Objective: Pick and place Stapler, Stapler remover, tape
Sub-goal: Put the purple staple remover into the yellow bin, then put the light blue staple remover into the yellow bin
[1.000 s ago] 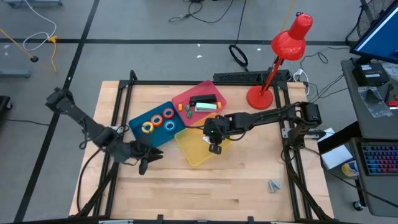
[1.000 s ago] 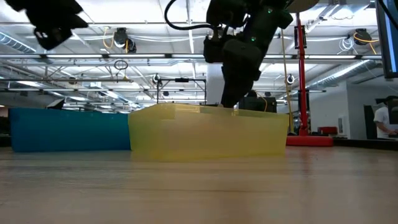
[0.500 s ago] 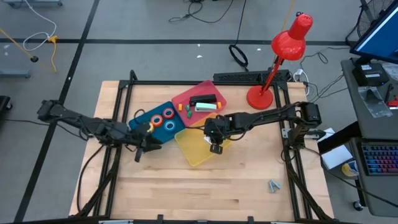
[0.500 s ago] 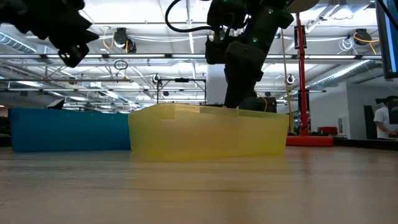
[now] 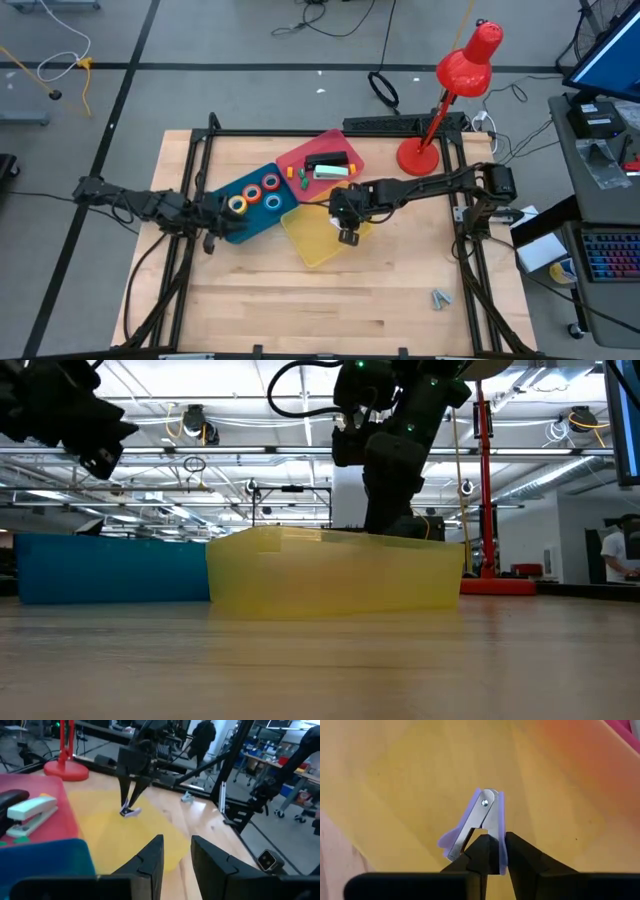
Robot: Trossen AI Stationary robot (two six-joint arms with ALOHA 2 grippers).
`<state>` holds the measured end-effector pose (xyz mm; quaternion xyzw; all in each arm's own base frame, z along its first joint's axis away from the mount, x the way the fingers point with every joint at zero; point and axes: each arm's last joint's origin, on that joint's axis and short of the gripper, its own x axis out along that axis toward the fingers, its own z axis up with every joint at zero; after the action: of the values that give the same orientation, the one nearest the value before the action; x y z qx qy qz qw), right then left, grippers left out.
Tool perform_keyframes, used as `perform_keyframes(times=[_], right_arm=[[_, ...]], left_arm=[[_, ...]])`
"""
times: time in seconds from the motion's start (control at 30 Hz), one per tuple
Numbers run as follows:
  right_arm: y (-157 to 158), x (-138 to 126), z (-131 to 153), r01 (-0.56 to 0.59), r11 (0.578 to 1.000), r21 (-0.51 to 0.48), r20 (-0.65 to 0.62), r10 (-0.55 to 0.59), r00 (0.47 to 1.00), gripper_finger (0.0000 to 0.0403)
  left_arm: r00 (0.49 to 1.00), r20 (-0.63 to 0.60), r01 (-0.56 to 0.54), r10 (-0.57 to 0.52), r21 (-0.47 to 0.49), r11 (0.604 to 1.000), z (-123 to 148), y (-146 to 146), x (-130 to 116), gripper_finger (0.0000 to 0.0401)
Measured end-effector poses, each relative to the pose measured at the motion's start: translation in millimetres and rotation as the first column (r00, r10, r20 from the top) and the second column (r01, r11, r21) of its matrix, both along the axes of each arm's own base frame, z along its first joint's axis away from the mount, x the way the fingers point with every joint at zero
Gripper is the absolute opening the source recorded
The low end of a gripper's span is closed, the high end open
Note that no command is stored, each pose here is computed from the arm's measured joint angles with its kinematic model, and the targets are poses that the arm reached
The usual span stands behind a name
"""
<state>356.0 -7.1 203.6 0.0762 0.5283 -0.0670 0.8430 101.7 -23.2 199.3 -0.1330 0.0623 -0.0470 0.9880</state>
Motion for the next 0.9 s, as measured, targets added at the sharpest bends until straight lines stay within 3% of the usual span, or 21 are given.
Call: perform_keyframes(times=[0.37, 0.5, 0.6, 0.67, 0.8, 0.9], right_arm=[[0, 0, 2, -0.008, 1.000, -0.003, 0.016, 0.008, 1.000, 0.0124], [5, -14, 27, 0.031, 0.999, 0.034, 0.041, -0.032, 0.999, 0.0131], [16, -37, 49, 0.047, 0.993, 0.107, 0.009, -0.048, 0.999, 0.0127], [25, -51, 64, 0.079, 0.975, 0.209, -0.012, -0.078, 0.997, 0.0122], [51, -91, 85, 0.244, 0.887, 0.393, -0.204, -0.175, 0.963, 0.0117], [76, -117, 91, 0.325, 0.869, 0.373, -0.333, -0.201, 0.921, 0.0120]], left_arm=[[1.000, -0.001, -0.003, 0.003, -0.026, 1.000, -15, 1, -2, 0.0097], [1.000, -0.004, 0.002, -0.002, -0.030, 1.000, -15, 0, -2, 0.0097], [1.000, -0.005, 0.022, -0.022, -0.033, 0.999, -15, 0, -2, 0.0097], [1.000, -0.005, 0.025, -0.025, -0.034, 0.999, -15, 0, -2, 0.0097], [1.000, -0.006, 0.025, -0.025, -0.035, 0.999, -15, 0, -2, 0.0097], [1.000, -0.002, 0.025, -0.025, -0.035, 0.999, -15, 0, -2, 0.0097]])
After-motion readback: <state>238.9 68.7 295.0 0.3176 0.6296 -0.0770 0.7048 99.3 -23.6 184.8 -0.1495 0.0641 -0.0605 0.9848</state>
